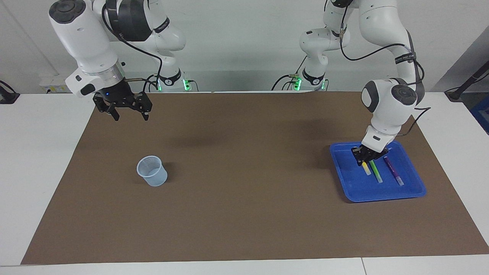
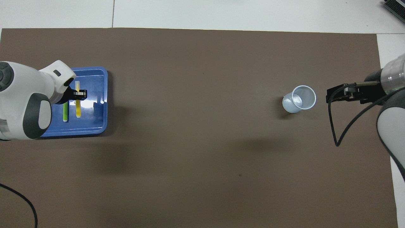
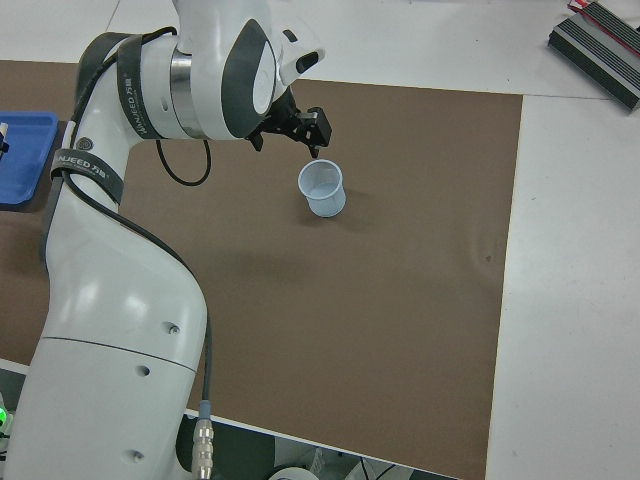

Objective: Right arm passes pens to left for tray arrangement
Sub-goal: 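Open the left gripper to release the yellow pen in the tray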

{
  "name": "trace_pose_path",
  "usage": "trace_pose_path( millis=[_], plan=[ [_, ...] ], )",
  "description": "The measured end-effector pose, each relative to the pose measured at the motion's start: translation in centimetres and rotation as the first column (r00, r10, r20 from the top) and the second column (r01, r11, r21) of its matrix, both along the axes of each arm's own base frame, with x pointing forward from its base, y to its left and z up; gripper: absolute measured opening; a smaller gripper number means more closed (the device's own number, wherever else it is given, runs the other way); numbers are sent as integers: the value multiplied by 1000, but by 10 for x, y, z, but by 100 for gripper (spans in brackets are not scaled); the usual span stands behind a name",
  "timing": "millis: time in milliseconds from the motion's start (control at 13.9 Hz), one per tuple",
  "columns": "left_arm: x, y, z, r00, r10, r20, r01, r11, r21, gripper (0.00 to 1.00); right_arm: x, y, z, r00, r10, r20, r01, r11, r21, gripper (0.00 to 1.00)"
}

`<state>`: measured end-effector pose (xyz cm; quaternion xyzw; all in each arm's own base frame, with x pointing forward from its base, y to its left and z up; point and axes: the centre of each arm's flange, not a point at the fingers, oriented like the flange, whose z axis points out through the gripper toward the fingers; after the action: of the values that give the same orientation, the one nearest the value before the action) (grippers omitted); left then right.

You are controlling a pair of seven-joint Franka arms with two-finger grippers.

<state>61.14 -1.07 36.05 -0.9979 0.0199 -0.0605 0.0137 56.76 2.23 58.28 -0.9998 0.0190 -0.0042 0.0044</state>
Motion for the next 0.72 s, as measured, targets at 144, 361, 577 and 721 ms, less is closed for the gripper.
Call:
trace_pose_path(
  millis=[144,361,577,721],
  plan=[
    [6,0,-17,1000,0,3,0,1000,-7,18,0,1,0,1000,1,0,-1,1000,0,100],
    [8,-1,-36,1000,3,-10,-3,1000,-13,18,0,1,0,1000,2,0,-2,1000,0,100],
    [9,-1,-42,1000,6,-18,-6,1000,-14,18,0,1,-1,1000,2,-1,-2,1000,0,100],
    [9,0,-44,1000,6,-14,-7,1000,-15,18,0,2,-1,1000,4,-4,-4,1000,0,100]
  ],
)
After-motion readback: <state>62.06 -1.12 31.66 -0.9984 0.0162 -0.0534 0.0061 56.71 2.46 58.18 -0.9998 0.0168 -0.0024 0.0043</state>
